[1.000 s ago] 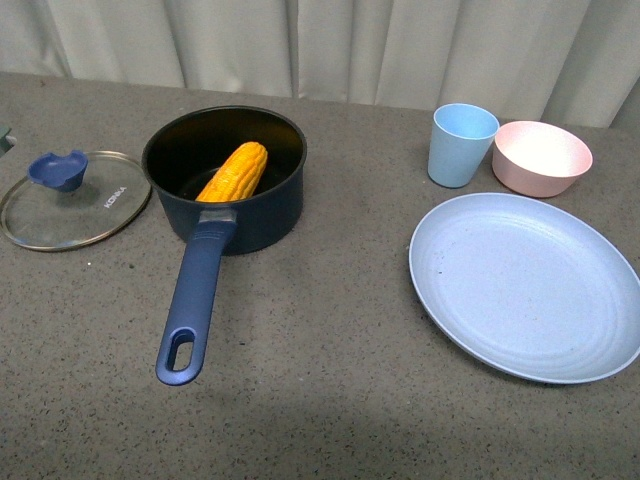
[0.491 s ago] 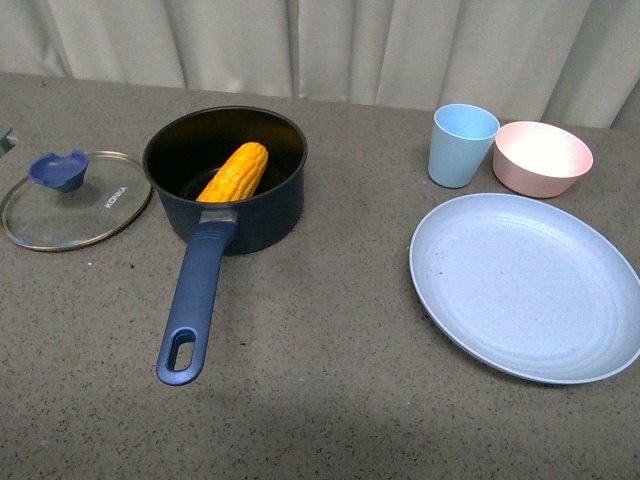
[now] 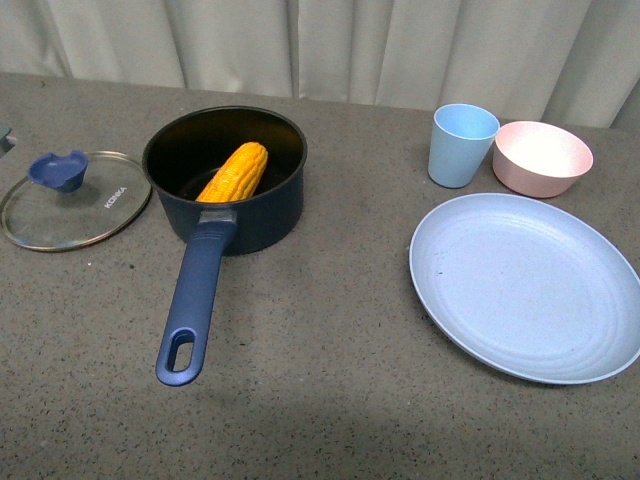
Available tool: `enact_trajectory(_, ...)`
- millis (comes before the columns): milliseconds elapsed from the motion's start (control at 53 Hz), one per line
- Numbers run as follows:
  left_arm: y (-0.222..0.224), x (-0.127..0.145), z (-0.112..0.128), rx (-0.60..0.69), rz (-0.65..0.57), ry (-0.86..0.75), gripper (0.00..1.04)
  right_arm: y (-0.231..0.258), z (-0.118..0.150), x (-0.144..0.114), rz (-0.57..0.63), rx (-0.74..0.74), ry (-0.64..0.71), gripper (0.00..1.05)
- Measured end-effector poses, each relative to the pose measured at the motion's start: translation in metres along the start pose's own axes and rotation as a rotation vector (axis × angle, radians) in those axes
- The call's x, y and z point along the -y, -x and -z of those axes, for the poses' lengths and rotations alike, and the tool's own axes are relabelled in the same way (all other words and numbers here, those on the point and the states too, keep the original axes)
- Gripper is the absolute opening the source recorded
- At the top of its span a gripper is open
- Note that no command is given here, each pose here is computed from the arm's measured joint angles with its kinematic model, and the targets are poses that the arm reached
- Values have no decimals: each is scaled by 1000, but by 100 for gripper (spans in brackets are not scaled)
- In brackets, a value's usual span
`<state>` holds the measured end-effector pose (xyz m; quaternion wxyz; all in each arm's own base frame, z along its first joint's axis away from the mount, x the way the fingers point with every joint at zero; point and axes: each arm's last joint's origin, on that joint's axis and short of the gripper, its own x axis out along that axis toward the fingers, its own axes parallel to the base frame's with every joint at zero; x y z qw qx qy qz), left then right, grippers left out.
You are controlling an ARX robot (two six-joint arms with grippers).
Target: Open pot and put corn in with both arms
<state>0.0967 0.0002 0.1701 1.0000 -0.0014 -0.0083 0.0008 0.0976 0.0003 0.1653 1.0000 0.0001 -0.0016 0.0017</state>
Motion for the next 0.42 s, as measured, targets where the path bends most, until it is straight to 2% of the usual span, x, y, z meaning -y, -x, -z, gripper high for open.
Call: enact_trajectory(415,0,0,0,0,0,0,98,0,0,0,0,0,0,95)
